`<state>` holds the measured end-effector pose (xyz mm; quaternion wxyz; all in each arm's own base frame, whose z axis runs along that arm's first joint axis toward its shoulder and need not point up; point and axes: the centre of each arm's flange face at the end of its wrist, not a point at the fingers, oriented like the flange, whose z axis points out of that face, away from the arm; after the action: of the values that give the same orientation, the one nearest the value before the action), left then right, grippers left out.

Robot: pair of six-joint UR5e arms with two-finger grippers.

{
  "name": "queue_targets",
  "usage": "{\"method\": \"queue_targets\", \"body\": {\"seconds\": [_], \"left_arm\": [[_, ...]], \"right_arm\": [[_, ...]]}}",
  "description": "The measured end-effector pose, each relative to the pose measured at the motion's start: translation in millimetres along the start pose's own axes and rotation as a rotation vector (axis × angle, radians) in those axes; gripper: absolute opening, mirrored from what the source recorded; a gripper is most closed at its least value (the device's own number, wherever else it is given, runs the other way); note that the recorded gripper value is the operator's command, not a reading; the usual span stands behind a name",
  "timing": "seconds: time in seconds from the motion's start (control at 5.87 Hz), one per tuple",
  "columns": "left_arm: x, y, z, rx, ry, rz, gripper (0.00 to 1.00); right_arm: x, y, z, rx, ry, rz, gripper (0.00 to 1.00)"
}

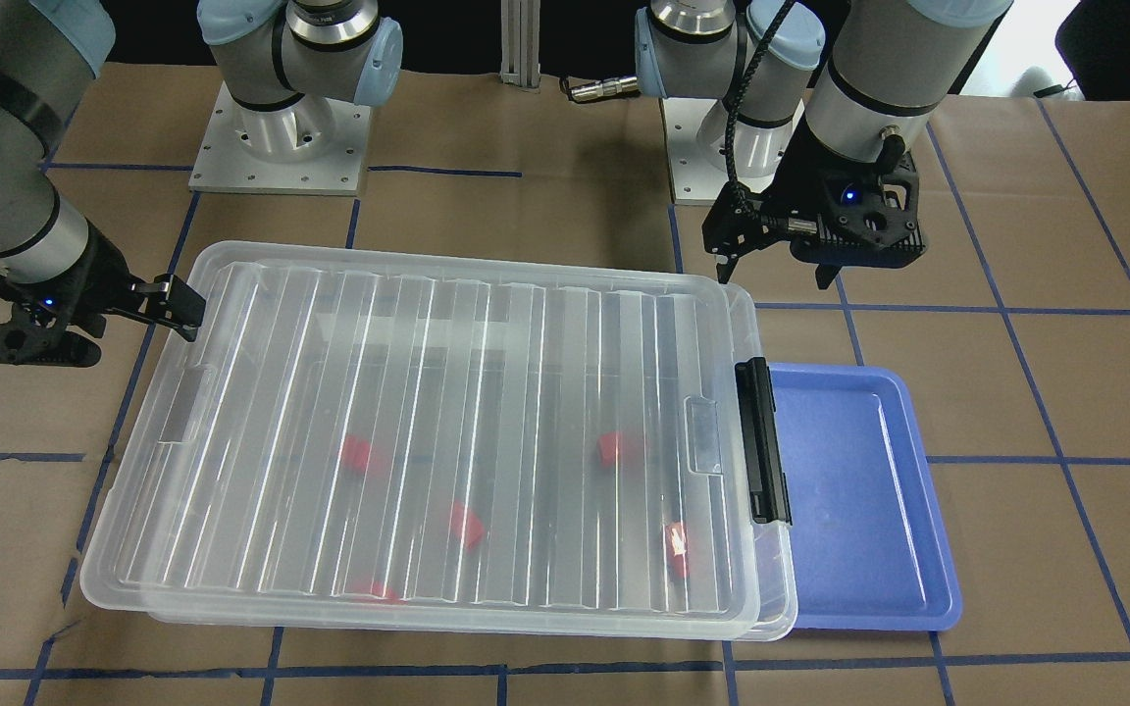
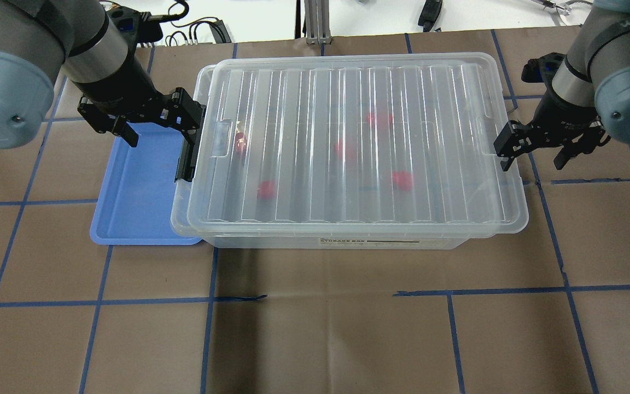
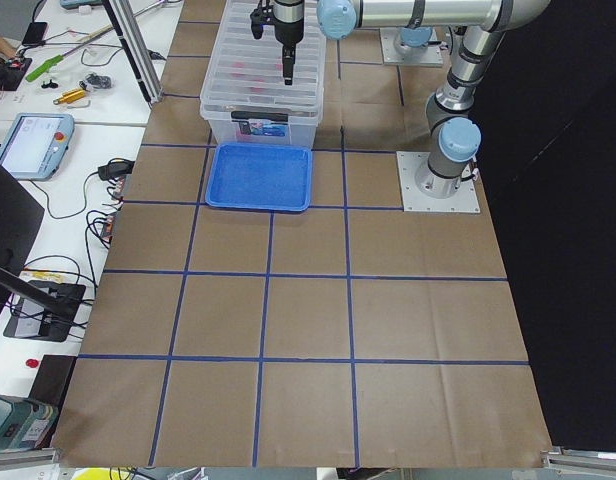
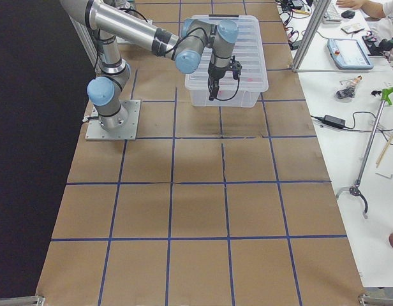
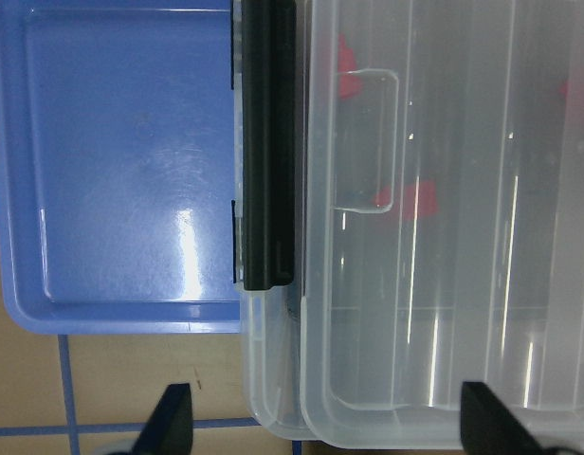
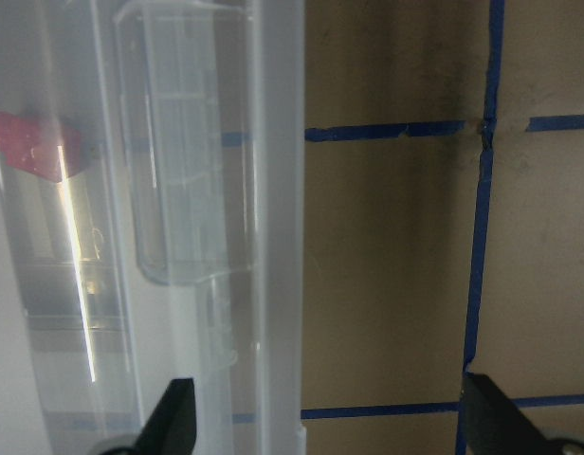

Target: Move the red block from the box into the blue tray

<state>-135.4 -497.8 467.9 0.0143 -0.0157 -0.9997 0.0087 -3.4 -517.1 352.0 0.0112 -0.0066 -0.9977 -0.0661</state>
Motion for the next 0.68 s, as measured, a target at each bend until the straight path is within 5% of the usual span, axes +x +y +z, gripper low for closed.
{"method": "queue_targets", "body": {"seconds": [0.51, 0.68], "left_arm": [[-1, -2, 2, 0.0, 0.002, 0.062, 0.98], [-1, -4, 4, -0.002, 0.003, 0.162, 0.98]], "right_arm": [[32, -3, 6, -0.006, -0.003, -0.04, 1.0], [48, -6, 10, -0.001, -0.004, -0.064, 1.0]]}}
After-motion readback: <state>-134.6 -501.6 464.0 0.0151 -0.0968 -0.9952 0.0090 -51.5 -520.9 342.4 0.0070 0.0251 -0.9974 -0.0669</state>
